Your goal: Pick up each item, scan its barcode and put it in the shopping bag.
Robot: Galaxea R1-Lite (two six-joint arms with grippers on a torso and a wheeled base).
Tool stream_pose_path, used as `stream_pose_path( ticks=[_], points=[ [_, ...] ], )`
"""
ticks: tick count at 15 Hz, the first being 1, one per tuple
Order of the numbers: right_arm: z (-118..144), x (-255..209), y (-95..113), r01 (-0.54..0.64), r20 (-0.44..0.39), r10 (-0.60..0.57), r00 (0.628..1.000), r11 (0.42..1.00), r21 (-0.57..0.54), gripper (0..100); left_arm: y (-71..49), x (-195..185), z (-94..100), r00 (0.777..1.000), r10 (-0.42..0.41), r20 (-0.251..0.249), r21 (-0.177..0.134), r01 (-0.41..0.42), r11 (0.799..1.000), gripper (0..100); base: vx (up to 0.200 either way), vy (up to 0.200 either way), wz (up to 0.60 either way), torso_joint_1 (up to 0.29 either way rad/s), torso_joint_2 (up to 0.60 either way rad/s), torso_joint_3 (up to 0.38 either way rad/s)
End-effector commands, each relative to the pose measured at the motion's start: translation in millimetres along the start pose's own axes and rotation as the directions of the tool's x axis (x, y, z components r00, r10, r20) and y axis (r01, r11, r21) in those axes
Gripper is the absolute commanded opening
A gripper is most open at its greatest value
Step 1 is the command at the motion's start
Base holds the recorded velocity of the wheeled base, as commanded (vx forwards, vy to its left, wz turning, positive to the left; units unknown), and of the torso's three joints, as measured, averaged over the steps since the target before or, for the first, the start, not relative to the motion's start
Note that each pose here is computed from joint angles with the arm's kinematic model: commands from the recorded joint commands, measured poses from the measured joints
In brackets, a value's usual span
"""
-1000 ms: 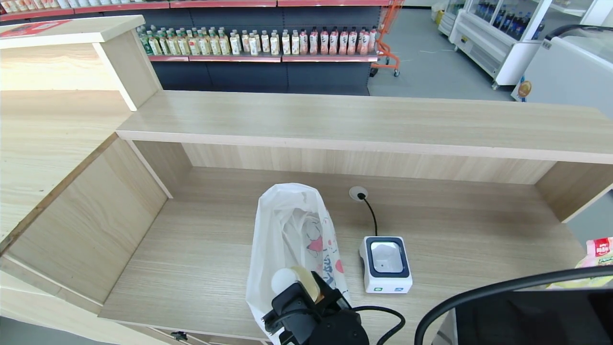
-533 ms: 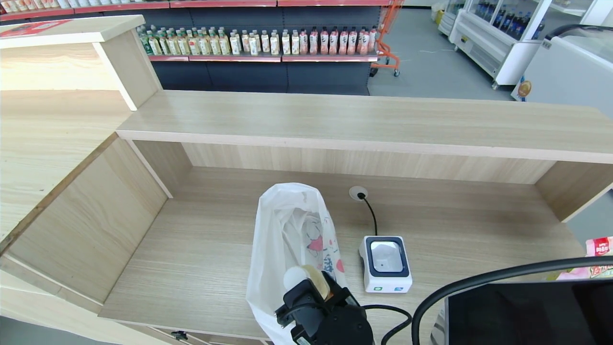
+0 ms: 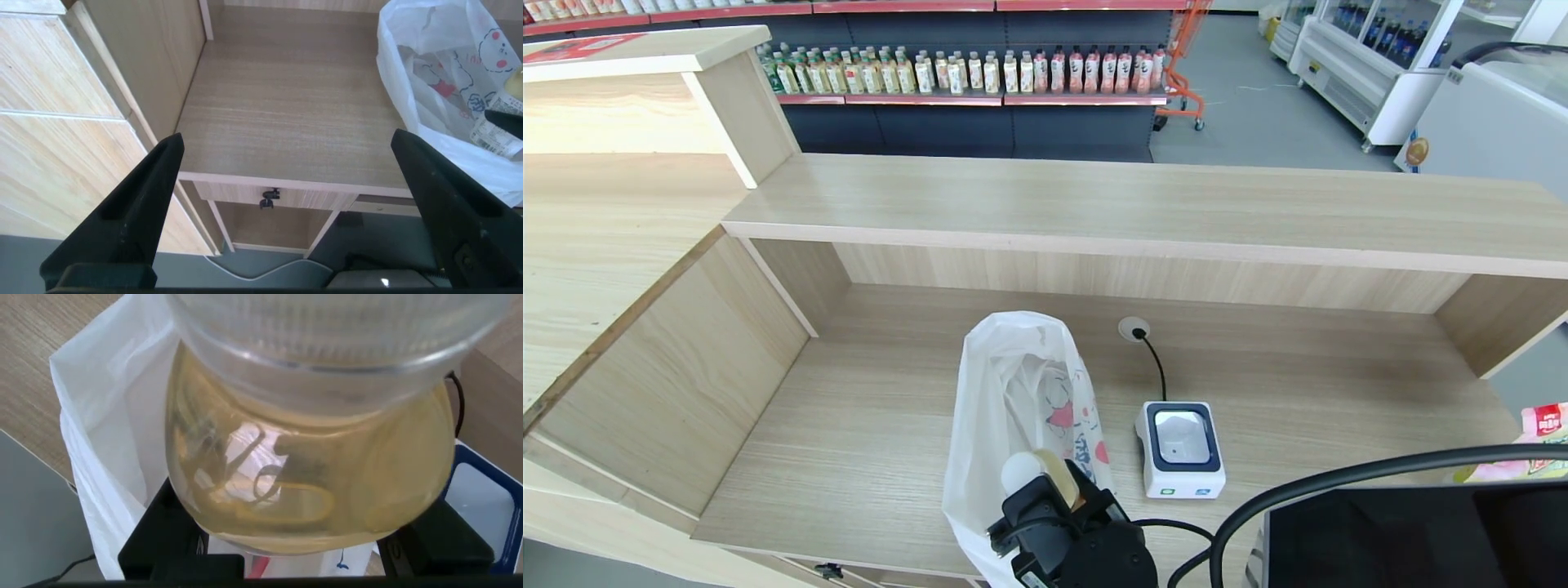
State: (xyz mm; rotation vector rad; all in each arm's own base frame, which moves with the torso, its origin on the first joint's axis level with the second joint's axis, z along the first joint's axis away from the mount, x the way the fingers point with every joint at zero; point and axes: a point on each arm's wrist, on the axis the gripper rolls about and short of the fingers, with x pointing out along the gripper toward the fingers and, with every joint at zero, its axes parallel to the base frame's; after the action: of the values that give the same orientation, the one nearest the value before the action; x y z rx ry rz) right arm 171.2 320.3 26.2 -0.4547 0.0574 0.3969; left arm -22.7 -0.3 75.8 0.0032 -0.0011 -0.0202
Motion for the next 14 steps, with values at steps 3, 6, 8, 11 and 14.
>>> stream_pose_path(
  ticks=[3, 6, 8, 11, 14],
  points=[
    [-6.7, 2.3, 3.4, -0.005, -0.011, 0.005, 1.000, 1.000, -0.006, 0, 0.0, 0.0, 0.0, 1.000, 0.000, 0.000, 0.000, 0.000, 1.000, 100, 0.000, 0.000, 0.00, 0.000, 0.00, 0.000],
    [-6.0, 5.6, 6.3, -0.004, -0.003, 0.004, 1.000, 1.000, 0.007, 0, 0.0, 0.0, 0.0, 1.000, 0.000, 0.000, 0.000, 0.000, 1.000, 100, 0.000, 0.000, 0.00, 0.000, 0.00, 0.000],
    [-7.7, 6.2, 7.4, -0.005, -0.006, 0.005, 1.000, 1.000, 0.004, 0, 0.0, 0.0, 0.0, 1.000, 0.000, 0.000, 0.000, 0.000, 1.000, 100, 0.000, 0.000, 0.00, 0.000, 0.00, 0.000],
    [-9.7, 6.5, 8.4, -0.006, -0.011, 0.007, 1.000, 1.000, 0.008, 100, 0.0, 0.0, 0.0, 1.000, 0.000, 0.000, 0.000, 0.000, 1.000, 100, 0.000, 0.000, 0.00, 0.000, 0.00, 0.000],
    [-9.6, 6.2, 8.0, -0.005, -0.007, 0.006, 1.000, 1.000, 0.011, 100, 0.0, 0.0, 0.0, 1.000, -0.001, 0.000, 0.000, 0.001, 1.000, 100, 0.000, 0.000, 0.00, 0.000, 0.00, 0.000]
  ],
)
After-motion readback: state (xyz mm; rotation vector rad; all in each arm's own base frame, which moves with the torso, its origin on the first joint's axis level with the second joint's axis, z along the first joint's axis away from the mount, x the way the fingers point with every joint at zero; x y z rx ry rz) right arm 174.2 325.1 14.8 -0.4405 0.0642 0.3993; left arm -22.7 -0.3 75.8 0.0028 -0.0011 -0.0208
